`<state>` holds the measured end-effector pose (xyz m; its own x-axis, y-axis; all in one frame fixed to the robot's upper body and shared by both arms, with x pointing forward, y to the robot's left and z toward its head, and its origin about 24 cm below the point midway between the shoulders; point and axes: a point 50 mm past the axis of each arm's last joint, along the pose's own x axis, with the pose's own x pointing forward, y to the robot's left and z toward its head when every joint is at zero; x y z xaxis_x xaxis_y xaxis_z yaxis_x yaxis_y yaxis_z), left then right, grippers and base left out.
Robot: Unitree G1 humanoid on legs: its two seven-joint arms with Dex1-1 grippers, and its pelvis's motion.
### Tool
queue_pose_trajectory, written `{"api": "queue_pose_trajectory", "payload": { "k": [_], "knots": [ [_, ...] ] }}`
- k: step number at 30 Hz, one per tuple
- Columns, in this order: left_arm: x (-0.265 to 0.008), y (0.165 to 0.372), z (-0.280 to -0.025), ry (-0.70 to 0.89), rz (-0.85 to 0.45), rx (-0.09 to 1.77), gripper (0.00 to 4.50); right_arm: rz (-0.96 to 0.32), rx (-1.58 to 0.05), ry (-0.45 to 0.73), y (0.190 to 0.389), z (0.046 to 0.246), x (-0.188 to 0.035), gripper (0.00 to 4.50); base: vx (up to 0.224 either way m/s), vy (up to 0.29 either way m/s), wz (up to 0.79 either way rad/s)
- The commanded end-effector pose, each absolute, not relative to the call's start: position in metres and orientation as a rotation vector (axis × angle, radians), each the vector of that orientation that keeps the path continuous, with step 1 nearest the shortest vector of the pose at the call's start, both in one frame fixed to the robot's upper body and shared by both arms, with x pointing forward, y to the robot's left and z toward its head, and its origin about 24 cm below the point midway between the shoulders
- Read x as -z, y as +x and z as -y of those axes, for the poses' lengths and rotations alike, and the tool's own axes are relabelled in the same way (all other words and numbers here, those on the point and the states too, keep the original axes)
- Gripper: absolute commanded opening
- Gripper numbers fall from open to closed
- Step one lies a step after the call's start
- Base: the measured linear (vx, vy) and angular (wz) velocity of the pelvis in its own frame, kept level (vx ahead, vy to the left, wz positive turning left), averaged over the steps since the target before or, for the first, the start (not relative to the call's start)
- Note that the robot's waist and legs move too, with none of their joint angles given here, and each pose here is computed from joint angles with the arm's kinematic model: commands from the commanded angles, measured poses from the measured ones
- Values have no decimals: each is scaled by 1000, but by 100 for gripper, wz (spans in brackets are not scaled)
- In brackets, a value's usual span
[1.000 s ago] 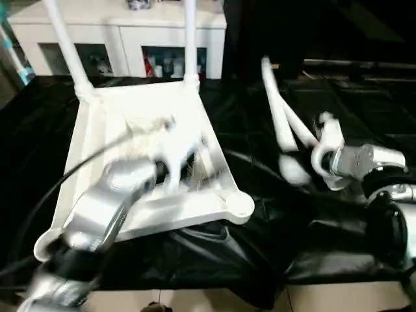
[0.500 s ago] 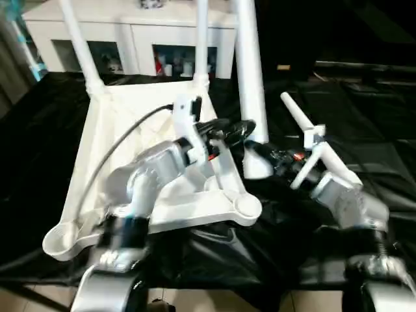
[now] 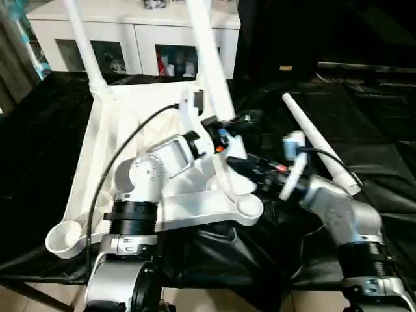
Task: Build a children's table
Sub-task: Pick table leg
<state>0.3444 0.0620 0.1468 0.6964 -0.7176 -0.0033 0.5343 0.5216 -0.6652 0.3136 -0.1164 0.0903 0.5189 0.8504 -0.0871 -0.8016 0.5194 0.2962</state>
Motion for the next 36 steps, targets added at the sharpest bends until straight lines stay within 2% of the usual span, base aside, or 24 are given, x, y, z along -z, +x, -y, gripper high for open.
{"api": "queue_pose_trajectory", "payload": {
  "k": [1, 4, 7, 9, 13, 14, 18, 19, 20, 23, 24, 25, 29, 32, 33, 36],
  "knots": [
    [-166, 342, -55, -697, -241, 796, 359, -278, -916, 124, 319, 115, -86, 193, 0, 0, 0],
    [-167, 346, -59, -706, -240, 716, 328, -259, -904, 73, 321, 104, -91, 193, 0, 0, 0],
    [-164, 355, -70, -704, -233, 536, 316, -235, -879, 46, 324, 91, -99, 193, 0, 0, 0],
    [-163, 357, -74, -704, -231, 490, 291, -230, -869, 37, 325, 89, -101, 193, 0, 0, 0],
    [-159, 360, -83, -701, -227, 386, 279, -218, -857, 28, 324, 81, -104, 193, 0, 0, 0],
    [-159, 360, -83, -701, -227, 386, 262, -218, -857, 28, 324, 81, -104, 193, 0, 0, 0],
    [-159, 362, -89, -665, -209, 330, 242, -206, -845, 27, 324, 79, -107, 193, 0, 0, 0],
    [-161, 362, -88, -636, -200, 343, 239, -197, -840, 27, 324, 81, -110, 193, 0, 0, 0],
    [-161, 362, -88, -632, -199, 346, 210, -196, -839, 27, 324, 81, -110, 193, 0, 0, 0],
    [-162, 361, -86, -594, -190, 383, 199, -169, -840, 29, 324, 82, -116, 193, 0, 0, 0],
    [-164, 360, -84, -585, -181, 419, 199, -150, -856, 65, 323, 83, -120, 193, 0, 0, 0],
    [-167, 358, -81, -586, -168, 472, 189, -141, -890, 127, 321, 86, -125, 249, 0, 0, 0],
    [-174, 354, -77, -568, -142, 601, 187, -147, -928, 174, 320, 97, -130, 282, 0, 0, 0],
    [-182, 349, -76, -525, -130, 759, 186, -172, -972, 225, 320, 117, -135, 305, 0, 0, 0],
    [-185, 345, -76, -480, -137, 859, 186, -197, -986, 250, 323, 130, -139, 308, 0, 0, 0],
    [-188, 342, -77, -477, -144, 925, 186, -217, -1016, 250, 322, 138, -142, 308, 0, 0, 0]
  ]
}}
